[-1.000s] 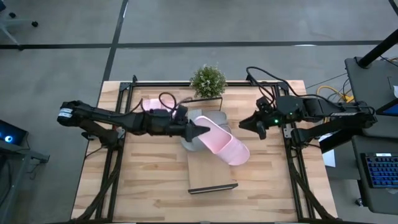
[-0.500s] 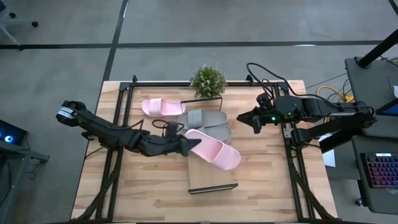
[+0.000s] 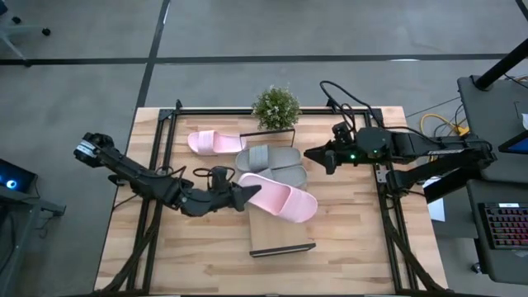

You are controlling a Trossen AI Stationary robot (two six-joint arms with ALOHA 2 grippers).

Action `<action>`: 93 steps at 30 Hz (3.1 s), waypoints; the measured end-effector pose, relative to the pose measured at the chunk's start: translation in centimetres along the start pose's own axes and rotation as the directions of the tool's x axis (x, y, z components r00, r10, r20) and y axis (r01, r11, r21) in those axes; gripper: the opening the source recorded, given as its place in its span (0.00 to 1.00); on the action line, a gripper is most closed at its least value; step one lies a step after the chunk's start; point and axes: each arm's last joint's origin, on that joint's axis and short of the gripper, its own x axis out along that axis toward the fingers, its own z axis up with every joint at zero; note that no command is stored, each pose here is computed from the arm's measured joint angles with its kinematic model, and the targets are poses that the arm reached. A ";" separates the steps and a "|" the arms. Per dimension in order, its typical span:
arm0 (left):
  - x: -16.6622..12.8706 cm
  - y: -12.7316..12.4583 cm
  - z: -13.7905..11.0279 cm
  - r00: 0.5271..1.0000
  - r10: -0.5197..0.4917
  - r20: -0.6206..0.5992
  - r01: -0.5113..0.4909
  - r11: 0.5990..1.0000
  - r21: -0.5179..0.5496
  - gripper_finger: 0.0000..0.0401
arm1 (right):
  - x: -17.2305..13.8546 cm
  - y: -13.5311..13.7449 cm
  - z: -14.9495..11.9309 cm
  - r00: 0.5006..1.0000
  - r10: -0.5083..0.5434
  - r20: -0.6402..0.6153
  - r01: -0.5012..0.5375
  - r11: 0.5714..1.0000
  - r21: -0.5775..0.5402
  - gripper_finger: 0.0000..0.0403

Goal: Pick and place slides into the shelf
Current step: Put the bottom pink slide on the shelf

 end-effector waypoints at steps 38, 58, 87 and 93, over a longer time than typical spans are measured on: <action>-3.4 2.8 -12.0 0.895 0.091 0.437 0.077 0.933 -0.352 0.10 | -1.7 0.4 0.5 0.995 0.098 -0.011 -0.099 0.994 -0.051 0.17; -2.7 3.4 -14.0 0.921 0.067 0.383 0.108 0.901 -0.420 0.10 | -1.7 0.5 0.6 0.994 0.108 -0.003 -0.108 0.993 -0.047 0.18; -1.6 4.7 -16.3 0.949 0.053 0.310 0.106 0.873 -0.475 0.10 | -2.1 1.5 -0.2 0.985 0.171 -0.033 -0.172 0.985 -0.033 0.16; -1.2 4.8 -16.2 0.955 0.053 0.290 0.093 0.879 -0.467 0.10 | -2.1 1.7 -0.4 0.983 0.180 -0.035 -0.181 0.983 -0.033 0.17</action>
